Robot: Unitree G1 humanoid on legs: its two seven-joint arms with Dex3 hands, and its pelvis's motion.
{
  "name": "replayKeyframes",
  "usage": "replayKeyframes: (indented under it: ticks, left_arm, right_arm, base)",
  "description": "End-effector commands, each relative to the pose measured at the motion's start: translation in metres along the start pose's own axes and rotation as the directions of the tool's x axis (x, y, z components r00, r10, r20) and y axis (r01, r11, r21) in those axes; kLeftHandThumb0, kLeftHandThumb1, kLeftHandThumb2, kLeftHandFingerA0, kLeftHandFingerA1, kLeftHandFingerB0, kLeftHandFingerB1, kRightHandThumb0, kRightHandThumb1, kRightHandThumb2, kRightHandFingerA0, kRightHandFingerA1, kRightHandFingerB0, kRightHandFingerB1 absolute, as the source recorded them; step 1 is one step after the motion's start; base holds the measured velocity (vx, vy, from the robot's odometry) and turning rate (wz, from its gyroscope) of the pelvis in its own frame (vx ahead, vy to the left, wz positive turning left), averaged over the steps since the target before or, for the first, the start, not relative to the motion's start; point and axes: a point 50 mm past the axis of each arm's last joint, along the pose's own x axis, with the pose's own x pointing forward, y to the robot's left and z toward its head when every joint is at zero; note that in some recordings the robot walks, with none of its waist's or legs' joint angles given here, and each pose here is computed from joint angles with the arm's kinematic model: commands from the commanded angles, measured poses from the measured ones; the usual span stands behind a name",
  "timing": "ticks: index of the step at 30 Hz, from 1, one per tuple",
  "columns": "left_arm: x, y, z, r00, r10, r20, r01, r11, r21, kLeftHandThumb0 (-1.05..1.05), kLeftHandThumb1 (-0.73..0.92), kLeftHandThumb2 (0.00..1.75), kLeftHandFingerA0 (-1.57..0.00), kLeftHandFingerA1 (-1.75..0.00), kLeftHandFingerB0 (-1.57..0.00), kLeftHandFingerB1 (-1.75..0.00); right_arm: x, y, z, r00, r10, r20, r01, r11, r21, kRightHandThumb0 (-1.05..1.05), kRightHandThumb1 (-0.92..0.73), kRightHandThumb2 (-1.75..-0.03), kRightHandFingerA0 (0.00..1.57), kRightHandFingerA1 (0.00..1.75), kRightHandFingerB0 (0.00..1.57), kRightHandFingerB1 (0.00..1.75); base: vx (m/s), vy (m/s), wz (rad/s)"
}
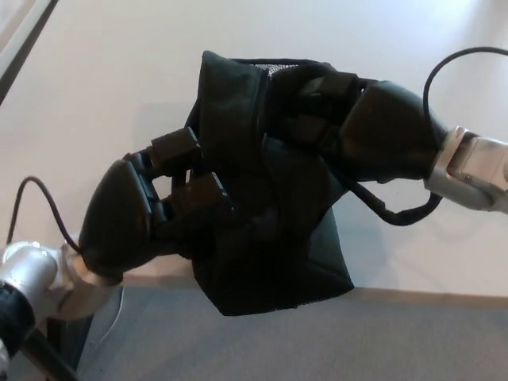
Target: A lunch bag is kept on the middle of the desk and the robot uses both its hands to grab the opening of the bag from the left and right and moves its hands away from each other to spread the bag open
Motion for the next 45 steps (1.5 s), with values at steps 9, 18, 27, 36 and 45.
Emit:
replayKeyframes:
  ticks: [9,18,27,36,45]
  left_arm:
    - [-0.107,0.03,0.013,0.832,0.093,-0.547,-0.103,0.995,0.011,-0.11,0.47,1.21,-1.01,-1.32,-0.99,-1.13]
    - [-0.13,0.051,0.012,0.699,0.148,-0.699,-0.158,0.986,0.051,-0.06,0.44,1.2,-1.04,-1.28,-1.01,-1.06]
    - [-0.124,0.048,0.012,0.699,0.124,-0.705,-0.185,0.983,-0.01,-0.03,0.43,1.2,-1.04,-1.23,-1.02,-1.06]
    - [-0.111,0.045,0.013,0.732,0.123,-0.67,-0.242,0.966,-0.087,0.02,0.49,1.15,-1.03,-1.18,-1.02,-1.01]
    - [-0.063,0.053,-0.004,0.859,0.208,-0.469,-0.223,0.974,0.023,0.03,0.63,0.76,-0.73,-0.52,-0.48,-0.4]
  right_arm:
    - [-0.134,0.056,0.02,0.867,-0.119,-0.485,0.321,0.877,0.358,-0.34,-0.46,-0.65,0.61,0.49,0.48,0.45]
    - [-0.155,0.07,0.049,0.836,-0.103,-0.539,0.372,0.828,0.419,-0.26,-0.53,-0.56,0.64,0.41,0.56,0.39]
    - [-0.152,0.073,0.055,0.824,-0.092,-0.559,0.392,0.804,0.447,-0.37,-0.45,-0.7,0.75,0.59,0.5,0.48]
    - [-0.148,0.065,0.048,0.827,-0.128,-0.548,0.41,0.803,0.431,-0.38,-0.46,-0.72,0.73,0.6,0.48,0.49]
    - [-0.109,0.025,0.022,0.837,-0.314,-0.447,0.483,0.808,0.338,-0.44,-0.45,-0.7,0.58,0.51,0.3,0.41]
  base:
    - [0.0,0.0,0.0]
    - [0.0,0.0,0.0]
    - [0.0,0.0,0.0]
    - [0.0,0.0,0.0]
    - [0.0,0.0,0.0]
